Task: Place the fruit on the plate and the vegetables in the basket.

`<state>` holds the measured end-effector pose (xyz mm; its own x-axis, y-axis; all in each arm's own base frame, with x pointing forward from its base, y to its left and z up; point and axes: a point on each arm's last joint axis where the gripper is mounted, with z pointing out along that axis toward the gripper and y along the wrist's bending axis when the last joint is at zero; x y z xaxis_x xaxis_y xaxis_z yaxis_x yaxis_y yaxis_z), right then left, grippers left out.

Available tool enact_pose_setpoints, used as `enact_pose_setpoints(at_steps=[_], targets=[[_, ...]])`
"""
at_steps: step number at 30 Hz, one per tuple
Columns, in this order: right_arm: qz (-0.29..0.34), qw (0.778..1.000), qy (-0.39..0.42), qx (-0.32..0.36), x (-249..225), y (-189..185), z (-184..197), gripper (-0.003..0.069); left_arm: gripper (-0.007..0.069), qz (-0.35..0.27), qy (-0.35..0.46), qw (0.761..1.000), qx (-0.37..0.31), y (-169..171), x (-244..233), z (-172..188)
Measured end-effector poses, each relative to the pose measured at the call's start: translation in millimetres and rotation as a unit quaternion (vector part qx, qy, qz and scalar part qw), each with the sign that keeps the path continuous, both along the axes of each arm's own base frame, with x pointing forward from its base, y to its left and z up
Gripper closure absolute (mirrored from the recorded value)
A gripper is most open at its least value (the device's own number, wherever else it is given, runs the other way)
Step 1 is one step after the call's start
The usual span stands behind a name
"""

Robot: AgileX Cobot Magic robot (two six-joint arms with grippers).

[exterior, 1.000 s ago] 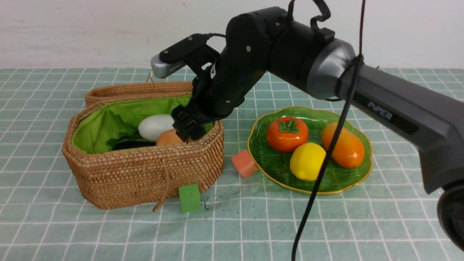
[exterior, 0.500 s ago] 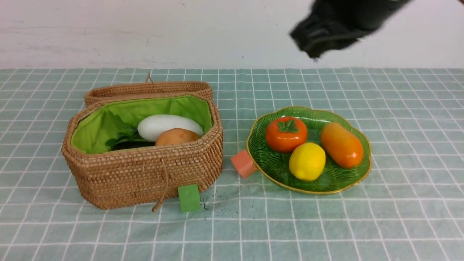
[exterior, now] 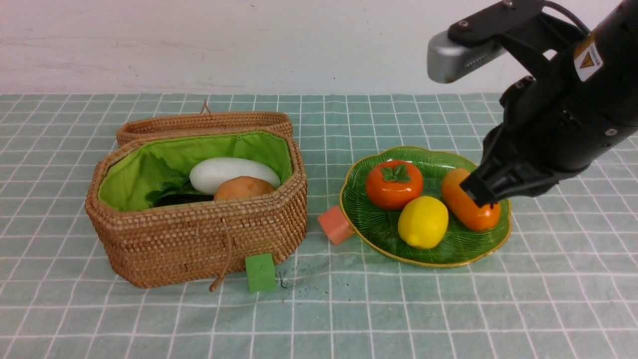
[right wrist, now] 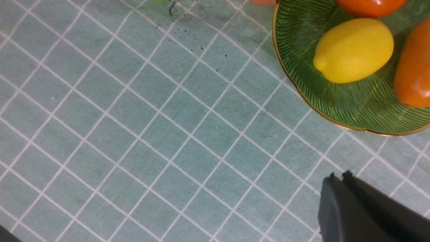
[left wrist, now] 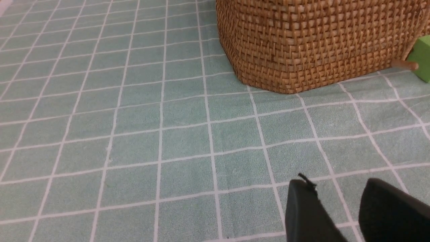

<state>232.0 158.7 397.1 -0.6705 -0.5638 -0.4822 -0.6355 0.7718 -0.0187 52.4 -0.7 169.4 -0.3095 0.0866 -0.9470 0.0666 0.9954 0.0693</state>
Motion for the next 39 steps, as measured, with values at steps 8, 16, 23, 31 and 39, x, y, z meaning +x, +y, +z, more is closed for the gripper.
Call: enact_pose_setpoints(at_steps=[8, 16, 23, 31, 39], targets=[[0.001, 1.0, -0.011, 0.011, -8, -4, 8, 0.0671, 0.0386, 0.0, 0.0, 1.0, 0.0, 0, 0, 0], [-0.107, 0.968, -0.205, 0.1, -61, -78, 57, 0.0666, 0.0386, 0.0, 0.0, 1.0, 0.0, 0, 0, 0], [-0.251, 0.873, -0.375, 0.184, -130, -144, 4, 0.0662, 0.0386, 0.0, 0.0, 1.0, 0.0, 0, 0, 0], [-0.319, 0.826, -0.435, 0.166, -181, -162, -143, 0.0655, 0.0386, 0.0, 0.0, 1.0, 0.0, 0, 0, 0], [-0.334, 0.866, -0.356, 0.111, -180, -164, -223, 0.0651, 0.0386, 0.0, 0.001, 1.0, 0.0, 0, 0, 0]])
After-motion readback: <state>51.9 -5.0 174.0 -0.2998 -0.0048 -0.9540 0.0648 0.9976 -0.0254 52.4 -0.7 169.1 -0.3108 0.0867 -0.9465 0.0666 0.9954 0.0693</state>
